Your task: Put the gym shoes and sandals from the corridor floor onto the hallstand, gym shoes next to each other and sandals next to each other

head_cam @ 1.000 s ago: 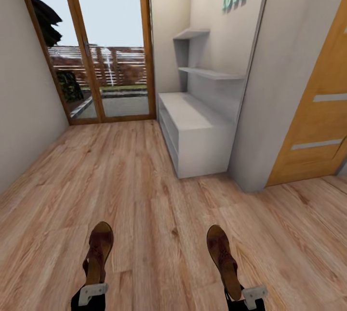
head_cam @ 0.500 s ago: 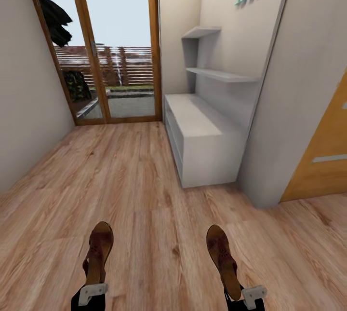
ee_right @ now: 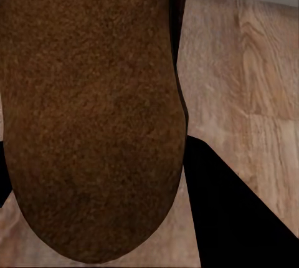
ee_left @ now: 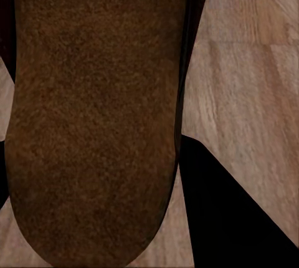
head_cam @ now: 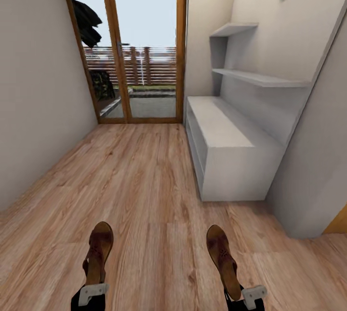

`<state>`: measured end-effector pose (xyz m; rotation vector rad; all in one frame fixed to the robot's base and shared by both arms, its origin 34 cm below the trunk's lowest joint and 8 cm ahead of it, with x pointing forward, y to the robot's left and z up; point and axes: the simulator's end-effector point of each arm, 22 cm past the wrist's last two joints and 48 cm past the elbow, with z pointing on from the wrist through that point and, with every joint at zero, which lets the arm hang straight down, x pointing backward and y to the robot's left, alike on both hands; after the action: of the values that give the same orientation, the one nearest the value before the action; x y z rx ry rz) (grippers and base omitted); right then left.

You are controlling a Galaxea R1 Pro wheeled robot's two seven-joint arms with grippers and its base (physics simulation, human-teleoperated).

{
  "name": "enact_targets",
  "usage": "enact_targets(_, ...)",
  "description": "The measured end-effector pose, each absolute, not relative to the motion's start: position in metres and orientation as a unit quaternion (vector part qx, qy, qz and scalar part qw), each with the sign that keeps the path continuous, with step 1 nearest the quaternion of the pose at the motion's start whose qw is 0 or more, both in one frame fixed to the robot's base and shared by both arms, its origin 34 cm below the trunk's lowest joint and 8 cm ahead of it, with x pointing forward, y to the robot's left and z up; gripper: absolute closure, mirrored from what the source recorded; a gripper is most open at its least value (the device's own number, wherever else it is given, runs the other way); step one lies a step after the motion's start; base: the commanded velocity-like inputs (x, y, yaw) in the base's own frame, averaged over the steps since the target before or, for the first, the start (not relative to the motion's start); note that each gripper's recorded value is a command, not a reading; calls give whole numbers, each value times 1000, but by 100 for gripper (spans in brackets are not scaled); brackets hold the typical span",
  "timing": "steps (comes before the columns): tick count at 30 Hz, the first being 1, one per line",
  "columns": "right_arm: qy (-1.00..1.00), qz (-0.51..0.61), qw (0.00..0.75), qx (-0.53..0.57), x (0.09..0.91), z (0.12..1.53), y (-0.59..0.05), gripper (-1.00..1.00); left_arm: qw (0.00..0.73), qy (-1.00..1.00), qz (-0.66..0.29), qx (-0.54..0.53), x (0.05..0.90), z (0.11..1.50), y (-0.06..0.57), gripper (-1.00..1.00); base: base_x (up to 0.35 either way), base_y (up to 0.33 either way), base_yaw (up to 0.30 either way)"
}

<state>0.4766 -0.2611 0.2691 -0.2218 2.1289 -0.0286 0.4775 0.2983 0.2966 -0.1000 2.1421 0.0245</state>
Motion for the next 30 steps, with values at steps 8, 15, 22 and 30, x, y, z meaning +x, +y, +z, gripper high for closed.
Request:
enact_targets(8,873,-12,480,-91,477,269,-261,100,478,877,10,-41,478,297,298,100,339,0,277)
enact_targets(15,873,-12,480,-91,477,269,-261,100,478,877,10,-41,477,297,298,100,339,0,277)
enact_targets(22,873,-12,480,-91,477,269,-261,100,478,877,10,-41,477,297,298,100,340,0,277)
enact_targets(30,873,-12,480,-91,477,269,-261,100,478,877,10,-41,477,296,298,100,340,0,277)
